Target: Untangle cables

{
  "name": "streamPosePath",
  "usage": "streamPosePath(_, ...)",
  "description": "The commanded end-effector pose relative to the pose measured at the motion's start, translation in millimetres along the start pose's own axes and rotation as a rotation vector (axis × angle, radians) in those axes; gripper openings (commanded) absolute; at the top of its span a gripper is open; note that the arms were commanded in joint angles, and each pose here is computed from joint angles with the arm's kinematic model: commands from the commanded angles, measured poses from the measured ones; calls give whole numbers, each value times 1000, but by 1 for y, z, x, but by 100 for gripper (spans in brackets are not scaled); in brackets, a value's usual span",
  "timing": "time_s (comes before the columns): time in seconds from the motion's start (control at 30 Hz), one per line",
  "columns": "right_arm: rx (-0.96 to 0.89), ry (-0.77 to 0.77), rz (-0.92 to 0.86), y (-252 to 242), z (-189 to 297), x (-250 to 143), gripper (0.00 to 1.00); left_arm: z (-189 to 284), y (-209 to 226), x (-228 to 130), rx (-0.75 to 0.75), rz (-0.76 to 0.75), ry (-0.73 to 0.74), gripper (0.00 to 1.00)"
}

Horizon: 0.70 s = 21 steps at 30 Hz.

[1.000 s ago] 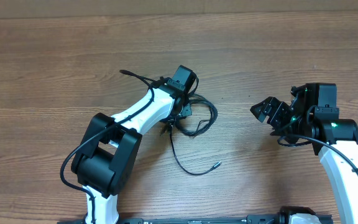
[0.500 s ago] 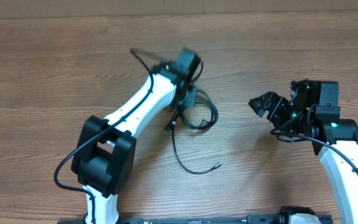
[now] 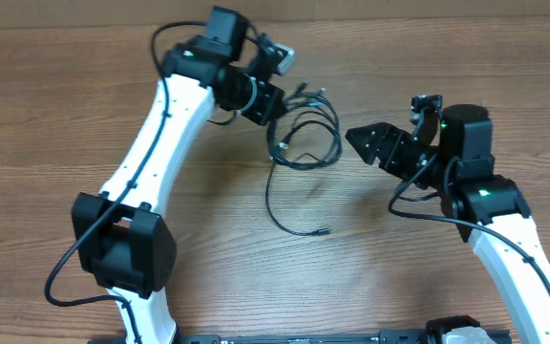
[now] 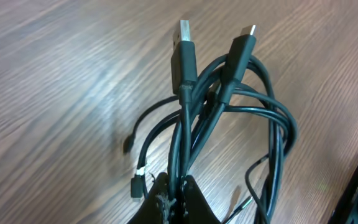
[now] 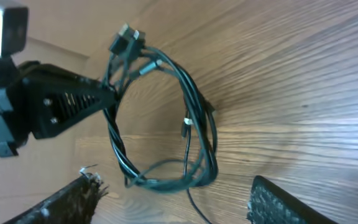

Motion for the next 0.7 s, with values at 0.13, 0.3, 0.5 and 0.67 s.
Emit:
streamPosePath(0.13,-87,14,48,-5,-42,-6,75,10,-11,5,-48,21,-25,4)
streamPosePath(0.3,-154,28,135,-17,-63,-13,75,6,-10,-6,7,102,42,4)
streamPosePath(0.5,-170,76,130,-28,-80,-20,57,5,-14,-8,1,136,58,4)
streamPosePath(0.67,-116,151,139,-28,-99,-32,32,5,-13,-8,2,170,59,4)
Point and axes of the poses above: each gripper's point midway between its finger pads, its own z axis back along the fingers, its own y axis along the line the jaws close on, x = y × z, the point moved 3 cm from there along z, back along the fingers, and after that the axes turned 10 degrees about -z, right-handed, at the moved point
